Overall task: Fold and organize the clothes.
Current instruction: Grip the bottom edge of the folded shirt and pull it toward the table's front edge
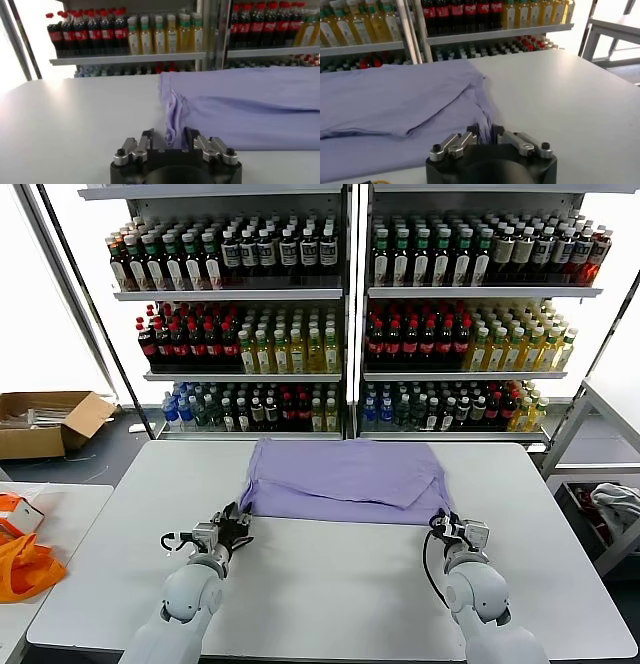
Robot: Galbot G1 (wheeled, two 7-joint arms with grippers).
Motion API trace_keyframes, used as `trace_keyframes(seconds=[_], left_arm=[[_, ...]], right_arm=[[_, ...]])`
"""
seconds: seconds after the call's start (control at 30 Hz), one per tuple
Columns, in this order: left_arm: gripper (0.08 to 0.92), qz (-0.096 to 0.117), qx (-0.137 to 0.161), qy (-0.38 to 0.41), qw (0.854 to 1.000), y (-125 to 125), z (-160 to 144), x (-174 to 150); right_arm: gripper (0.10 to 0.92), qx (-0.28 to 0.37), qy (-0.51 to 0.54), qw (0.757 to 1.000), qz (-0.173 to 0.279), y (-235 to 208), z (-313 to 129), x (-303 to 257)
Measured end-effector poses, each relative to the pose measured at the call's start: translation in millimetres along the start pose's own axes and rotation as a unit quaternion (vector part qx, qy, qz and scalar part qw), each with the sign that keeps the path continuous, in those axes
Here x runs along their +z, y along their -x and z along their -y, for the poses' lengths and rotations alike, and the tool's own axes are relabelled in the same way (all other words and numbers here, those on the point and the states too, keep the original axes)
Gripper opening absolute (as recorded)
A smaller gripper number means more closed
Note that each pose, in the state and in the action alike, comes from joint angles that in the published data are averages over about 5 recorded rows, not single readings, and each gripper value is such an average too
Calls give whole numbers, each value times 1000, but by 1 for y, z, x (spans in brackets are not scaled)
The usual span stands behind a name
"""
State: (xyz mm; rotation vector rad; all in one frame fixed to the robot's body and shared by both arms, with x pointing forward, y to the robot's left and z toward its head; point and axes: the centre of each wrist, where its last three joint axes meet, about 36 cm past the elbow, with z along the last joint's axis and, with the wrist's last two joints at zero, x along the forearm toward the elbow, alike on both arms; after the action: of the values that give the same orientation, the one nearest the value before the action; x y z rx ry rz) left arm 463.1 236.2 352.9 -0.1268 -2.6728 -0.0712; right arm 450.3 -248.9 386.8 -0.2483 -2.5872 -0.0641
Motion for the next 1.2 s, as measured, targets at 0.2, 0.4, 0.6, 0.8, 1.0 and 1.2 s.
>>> trace_keyframes(seconds=[0.2,0.4,0.6,0.8,1.0,1.2], left_arm=[[174,-4,17,1,1000,-5,7,-5],[85,-7,28,-4,1000,-11,8,-8],[84,-6,33,-5,999,-19,10,-8],[84,-3,32,-3,999,-37,9,-10],[84,3,35,-3,999,-69,12,-9],[84,3,39,-4,999,-114,22,-1]], right_arm=[[121,-2,-1,1000,0,-6,0,3],[121,-5,3,1000,4,-17,-1,3],[121,-6,6,1000,15,-33,-2,0],[121,-5,3,999,32,-58,-1,-2],[121,-2,-4,999,39,-86,2,5],[121,2,-15,999,29,-121,3,24]])
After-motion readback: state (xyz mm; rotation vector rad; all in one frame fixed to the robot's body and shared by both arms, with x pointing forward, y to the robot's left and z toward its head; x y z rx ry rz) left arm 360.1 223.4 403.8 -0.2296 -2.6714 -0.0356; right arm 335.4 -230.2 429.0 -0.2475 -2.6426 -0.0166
